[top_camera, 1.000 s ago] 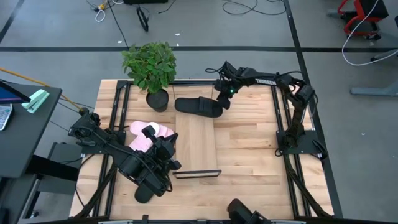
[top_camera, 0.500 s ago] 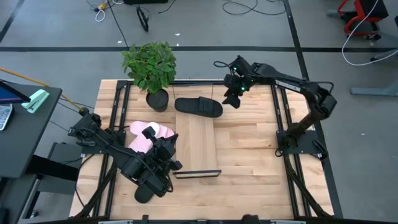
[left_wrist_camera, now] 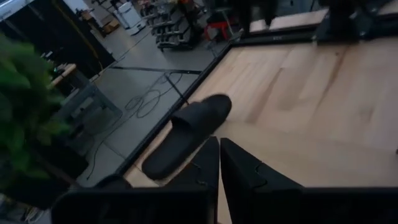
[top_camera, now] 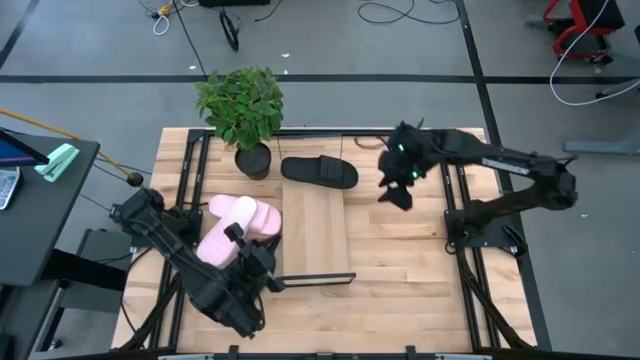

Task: Pick and place slides into the shelf
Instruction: Put the black slipper on the shelf

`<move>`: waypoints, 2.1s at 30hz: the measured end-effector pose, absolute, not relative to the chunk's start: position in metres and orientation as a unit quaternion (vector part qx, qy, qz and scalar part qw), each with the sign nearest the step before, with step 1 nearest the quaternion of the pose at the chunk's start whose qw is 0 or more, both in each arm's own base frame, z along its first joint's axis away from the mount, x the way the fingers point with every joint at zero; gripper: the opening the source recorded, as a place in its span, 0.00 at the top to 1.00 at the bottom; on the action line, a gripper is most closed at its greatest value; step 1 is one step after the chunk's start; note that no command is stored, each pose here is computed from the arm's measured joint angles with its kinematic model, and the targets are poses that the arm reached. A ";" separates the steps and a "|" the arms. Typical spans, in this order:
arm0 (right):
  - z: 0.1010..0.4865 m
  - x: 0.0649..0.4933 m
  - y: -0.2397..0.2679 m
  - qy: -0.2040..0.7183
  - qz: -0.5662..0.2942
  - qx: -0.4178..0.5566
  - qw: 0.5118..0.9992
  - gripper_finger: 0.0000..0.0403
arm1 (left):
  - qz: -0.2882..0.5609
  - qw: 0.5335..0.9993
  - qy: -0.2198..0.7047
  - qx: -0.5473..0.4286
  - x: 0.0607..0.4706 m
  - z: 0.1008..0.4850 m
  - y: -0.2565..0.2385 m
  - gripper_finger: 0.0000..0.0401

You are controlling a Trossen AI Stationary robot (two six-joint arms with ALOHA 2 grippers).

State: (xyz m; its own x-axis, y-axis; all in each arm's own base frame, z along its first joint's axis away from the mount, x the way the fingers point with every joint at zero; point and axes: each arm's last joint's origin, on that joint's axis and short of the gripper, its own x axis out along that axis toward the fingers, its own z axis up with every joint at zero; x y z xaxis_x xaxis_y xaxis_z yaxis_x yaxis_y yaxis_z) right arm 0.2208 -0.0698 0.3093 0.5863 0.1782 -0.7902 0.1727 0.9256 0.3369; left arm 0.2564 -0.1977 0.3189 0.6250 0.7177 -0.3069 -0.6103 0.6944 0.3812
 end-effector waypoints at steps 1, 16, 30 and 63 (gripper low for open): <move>0.307 0.217 -0.062 0.450 0.000 0.191 0.873 0.35 | 0.374 0.893 0.222 0.119 0.254 0.311 -0.199 0.96; 0.242 0.156 -0.003 0.394 -0.086 0.258 0.878 0.35 | 0.376 0.900 0.204 0.081 0.212 0.245 -0.209 0.94; 0.210 0.151 -0.002 0.394 -0.119 0.308 0.858 0.35 | 0.302 0.904 0.283 0.103 0.153 0.204 -0.236 0.98; 0.212 0.152 0.000 0.393 -0.083 0.264 0.877 0.35 | 0.144 0.849 0.474 0.182 0.179 0.188 -0.250 0.76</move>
State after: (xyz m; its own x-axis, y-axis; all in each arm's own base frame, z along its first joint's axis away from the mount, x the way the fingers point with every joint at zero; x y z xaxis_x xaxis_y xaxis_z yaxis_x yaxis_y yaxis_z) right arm 0.1522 -0.0002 0.2119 0.6770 0.0615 -0.7334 0.3537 0.8467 0.3975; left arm 0.1794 -0.2497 0.1876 0.5084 0.4174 -0.7532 -0.0720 0.8922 0.4458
